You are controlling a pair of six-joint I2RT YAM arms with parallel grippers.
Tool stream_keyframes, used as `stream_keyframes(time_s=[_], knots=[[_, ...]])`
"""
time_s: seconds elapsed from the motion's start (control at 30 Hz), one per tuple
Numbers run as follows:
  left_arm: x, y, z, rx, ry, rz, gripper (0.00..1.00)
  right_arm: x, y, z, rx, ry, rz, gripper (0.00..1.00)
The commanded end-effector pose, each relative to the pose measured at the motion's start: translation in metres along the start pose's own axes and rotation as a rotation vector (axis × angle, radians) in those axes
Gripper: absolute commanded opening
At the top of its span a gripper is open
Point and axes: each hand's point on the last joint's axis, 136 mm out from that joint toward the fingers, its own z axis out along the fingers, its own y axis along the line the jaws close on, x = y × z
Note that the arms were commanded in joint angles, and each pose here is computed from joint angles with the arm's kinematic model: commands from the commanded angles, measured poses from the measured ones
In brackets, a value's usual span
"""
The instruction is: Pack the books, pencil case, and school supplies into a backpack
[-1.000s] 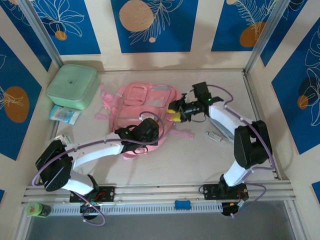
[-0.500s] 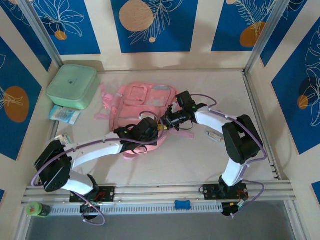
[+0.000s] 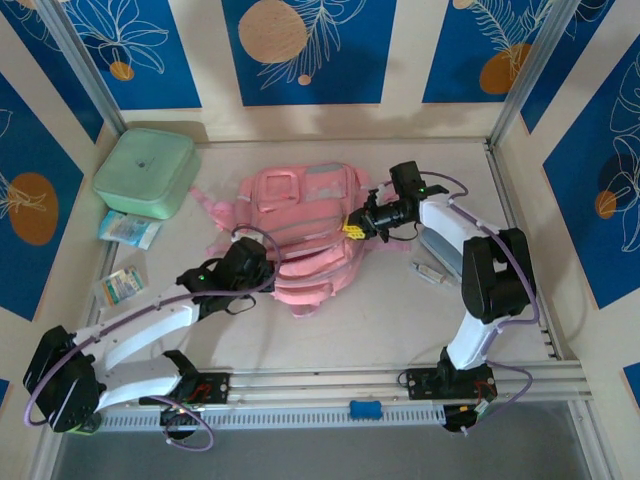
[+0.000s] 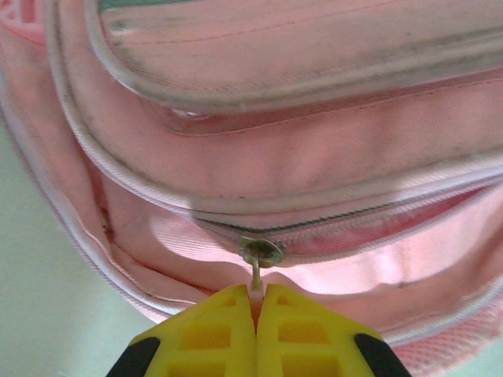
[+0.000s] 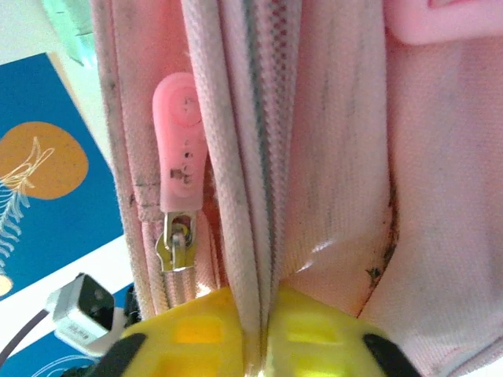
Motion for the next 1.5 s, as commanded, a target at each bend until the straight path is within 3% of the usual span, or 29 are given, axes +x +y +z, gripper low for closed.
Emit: stream_keyframes(time_s=[0.0,0.1,0.2,0.43,0.5,0.73,0.87,1.0,1.23,1.37,1.47], knots=[[0.004,-0.022,-0.004,0.127,0.031,0.010,0.00,0.012,0.019,-0.007,-0.020,-0.077,-0.055,0.27],[-0.006,-0.038,-0.004,0.167,0.018,0.015,0.00,0.035,0.018,0.009,-0.024,-0.081,-0.017,0.43],[-0.010,-0.055,-0.003,0.198,0.017,0.042,0.00,0.055,0.020,0.025,-0.035,-0.090,0.016,0.52],[-0.013,-0.068,0.003,0.212,0.009,0.064,0.00,0.067,0.030,0.061,0.007,-0.180,0.035,0.55],[-0.014,-0.067,0.004,0.203,0.003,0.068,0.00,0.058,0.029,0.067,0.043,-0.224,0.017,0.51],[-0.011,-0.054,0.003,0.155,-0.002,0.082,0.00,0.043,0.035,0.071,0.086,-0.293,-0.037,0.15],[-0.007,-0.047,-0.002,0.135,0.005,0.080,0.00,0.049,0.041,0.061,0.094,-0.284,-0.109,0.01],[0.002,-0.022,-0.013,0.033,0.034,0.038,0.00,0.057,0.051,0.037,0.051,-0.241,-0.202,0.00],[0.014,0.030,-0.026,-0.123,0.008,-0.023,0.00,0.048,0.053,-0.015,-0.072,-0.185,-0.191,0.00],[0.006,0.062,-0.022,-0.213,0.001,-0.050,0.00,0.046,0.050,-0.035,-0.106,-0.163,-0.189,0.00],[-0.009,0.079,-0.011,-0.209,-0.010,-0.107,0.00,0.044,0.040,-0.039,-0.101,-0.164,-0.181,0.00]])
